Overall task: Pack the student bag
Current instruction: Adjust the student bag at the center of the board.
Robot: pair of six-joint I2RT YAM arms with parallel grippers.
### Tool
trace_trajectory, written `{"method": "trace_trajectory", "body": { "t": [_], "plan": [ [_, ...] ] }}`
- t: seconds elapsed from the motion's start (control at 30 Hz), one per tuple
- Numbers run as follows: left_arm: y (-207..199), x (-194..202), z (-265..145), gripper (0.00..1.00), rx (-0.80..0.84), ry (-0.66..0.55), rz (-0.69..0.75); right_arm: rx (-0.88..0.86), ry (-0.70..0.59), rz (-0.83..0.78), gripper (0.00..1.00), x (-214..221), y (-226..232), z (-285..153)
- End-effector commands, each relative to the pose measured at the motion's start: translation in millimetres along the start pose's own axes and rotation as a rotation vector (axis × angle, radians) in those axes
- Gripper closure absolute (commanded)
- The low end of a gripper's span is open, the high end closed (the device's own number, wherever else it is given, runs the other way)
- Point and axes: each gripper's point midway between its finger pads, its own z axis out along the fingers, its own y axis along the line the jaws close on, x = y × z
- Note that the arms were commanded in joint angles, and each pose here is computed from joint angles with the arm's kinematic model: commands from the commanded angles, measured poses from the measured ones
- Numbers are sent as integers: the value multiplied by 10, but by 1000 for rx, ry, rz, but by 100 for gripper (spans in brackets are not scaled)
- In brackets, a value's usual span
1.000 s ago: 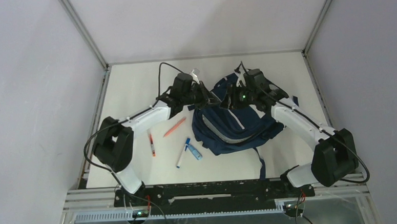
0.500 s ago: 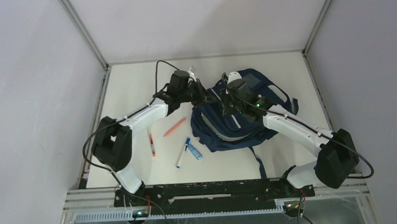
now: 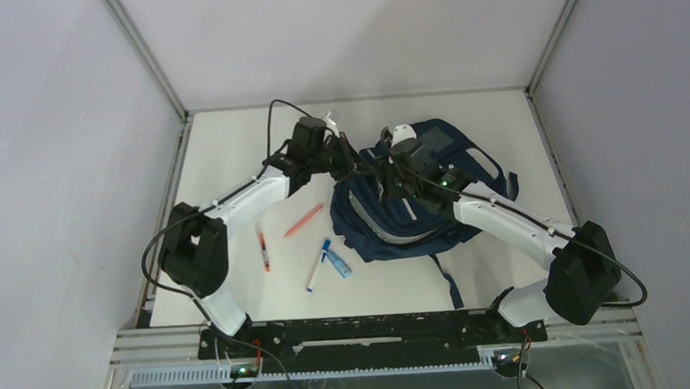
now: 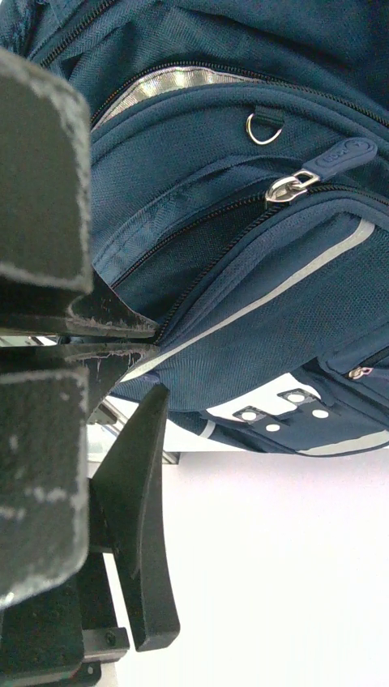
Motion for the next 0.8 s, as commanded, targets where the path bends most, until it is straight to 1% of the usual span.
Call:
{"method": "trace_trajectory", "body": {
  "t": [0.0,0.07,0.1,0.13,0.2,0.27,0.3,0.43,0.53,0.63,0.77],
  "plan": [
    [-412,-304,-174,100,103,-89,86,13,-54,-7,36,-198,49,59],
    [-428,-309,-191,100,106,-91,90,31,-36,-11,38,-142,30,148],
    [-424,-302,-188,100,106,-88,92,38,-32,-9,42,-126,15,167],
    [-421,-300,-189,100,105,-88,95,43,-36,-3,50,-138,7,169],
    [-392,-292,-184,100,95,-85,102,41,-54,7,71,-192,0,124],
    [-354,-290,-169,100,83,-82,112,35,-84,12,96,-277,-5,45],
    [-339,-294,-156,100,78,-79,118,25,-99,15,100,-321,0,-2],
    [-261,-330,-65,100,63,-52,135,-26,-118,47,100,-449,-3,-252],
    [-226,-418,0,100,51,-38,155,-49,-82,59,100,-468,-6,-396],
    [-293,-548,54,100,51,-33,192,-90,-33,72,100,-479,67,-483],
    [-302,-688,178,100,31,-9,221,-125,-3,124,100,-539,160,-519]
  ]
}}
